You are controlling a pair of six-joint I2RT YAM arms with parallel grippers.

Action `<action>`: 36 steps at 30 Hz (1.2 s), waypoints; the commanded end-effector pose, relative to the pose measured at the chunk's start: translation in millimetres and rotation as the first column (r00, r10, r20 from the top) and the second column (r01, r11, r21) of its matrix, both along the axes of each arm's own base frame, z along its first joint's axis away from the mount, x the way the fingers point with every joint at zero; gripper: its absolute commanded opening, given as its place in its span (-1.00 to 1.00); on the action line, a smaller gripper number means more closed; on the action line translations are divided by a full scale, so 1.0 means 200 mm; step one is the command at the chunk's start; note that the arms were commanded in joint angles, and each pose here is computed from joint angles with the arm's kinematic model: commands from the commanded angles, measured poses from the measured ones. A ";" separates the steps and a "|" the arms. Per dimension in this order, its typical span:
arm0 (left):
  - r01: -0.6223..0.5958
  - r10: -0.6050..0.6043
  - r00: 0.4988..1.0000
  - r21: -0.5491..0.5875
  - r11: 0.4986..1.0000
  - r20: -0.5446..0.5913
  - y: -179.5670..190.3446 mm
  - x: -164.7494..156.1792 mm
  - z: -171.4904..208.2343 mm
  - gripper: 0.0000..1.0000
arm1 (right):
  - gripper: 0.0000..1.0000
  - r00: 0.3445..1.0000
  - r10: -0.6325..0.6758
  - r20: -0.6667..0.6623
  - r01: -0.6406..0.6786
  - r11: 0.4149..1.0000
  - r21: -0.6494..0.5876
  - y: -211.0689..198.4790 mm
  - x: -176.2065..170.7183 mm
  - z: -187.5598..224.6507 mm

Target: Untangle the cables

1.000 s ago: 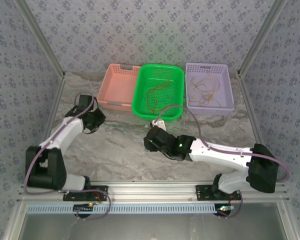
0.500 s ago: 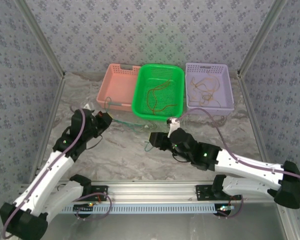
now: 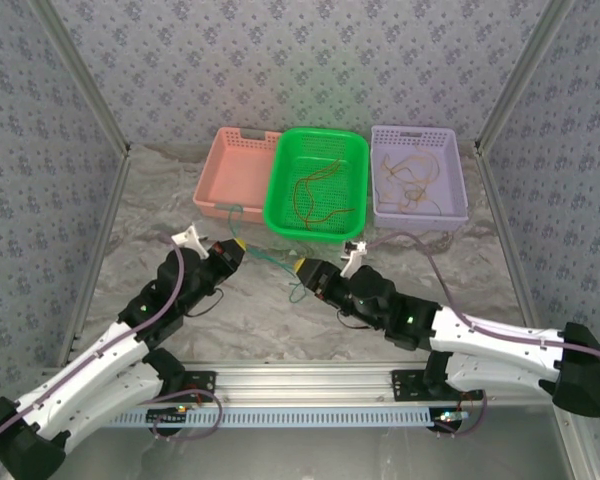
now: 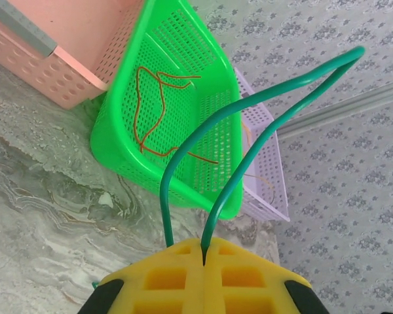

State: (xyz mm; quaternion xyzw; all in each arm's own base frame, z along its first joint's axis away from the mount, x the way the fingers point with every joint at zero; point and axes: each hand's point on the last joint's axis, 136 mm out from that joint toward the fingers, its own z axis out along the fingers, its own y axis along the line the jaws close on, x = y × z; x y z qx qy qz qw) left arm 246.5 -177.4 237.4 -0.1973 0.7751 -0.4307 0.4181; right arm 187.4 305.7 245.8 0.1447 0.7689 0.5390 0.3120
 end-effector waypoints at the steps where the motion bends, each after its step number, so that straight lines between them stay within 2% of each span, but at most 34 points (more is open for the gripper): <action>1: -0.037 0.040 0.997 -0.048 0.998 0.066 0.00 0.03 0.09 -1.00 | -0.12 0.995 -0.068 -0.070 0.072 0.996 0.061 0.00 0.02 0.03; 5: -0.036 0.041 0.996 -0.061 0.997 0.084 -0.01 0.02 0.11 -1.00 | -0.13 0.985 -0.121 -0.126 0.126 0.991 0.039 -0.05 0.02 -0.07; 8: -0.031 0.038 0.995 -0.072 0.997 0.097 -0.02 0.02 0.13 -1.00 | -0.12 0.980 -0.140 -0.143 0.153 0.984 0.091 -0.08 0.01 -0.10; 19: -0.028 0.034 0.996 -0.065 0.997 0.083 -0.05 0.03 0.08 -1.00 | -0.11 0.978 -0.166 -0.127 0.178 0.980 0.086 -0.11 0.03 -0.06; 25: -0.027 0.034 0.995 -0.079 0.996 0.095 -0.06 0.03 0.10 -1.00 | -0.36 0.969 -0.170 -0.180 0.193 0.974 0.115 -0.11 0.01 -0.14; 27: -0.025 0.034 0.994 -0.086 0.996 0.103 -0.06 0.03 0.11 -1.00 | -0.37 0.965 -0.176 -0.195 0.200 0.973 0.114 -0.11 0.01 -0.15; 36: -0.009 0.019 0.993 -0.087 0.996 0.114 -0.07 0.03 0.11 -1.00 | -0.32 0.966 -0.202 -0.160 0.223 0.967 0.121 -0.15 0.03 -0.06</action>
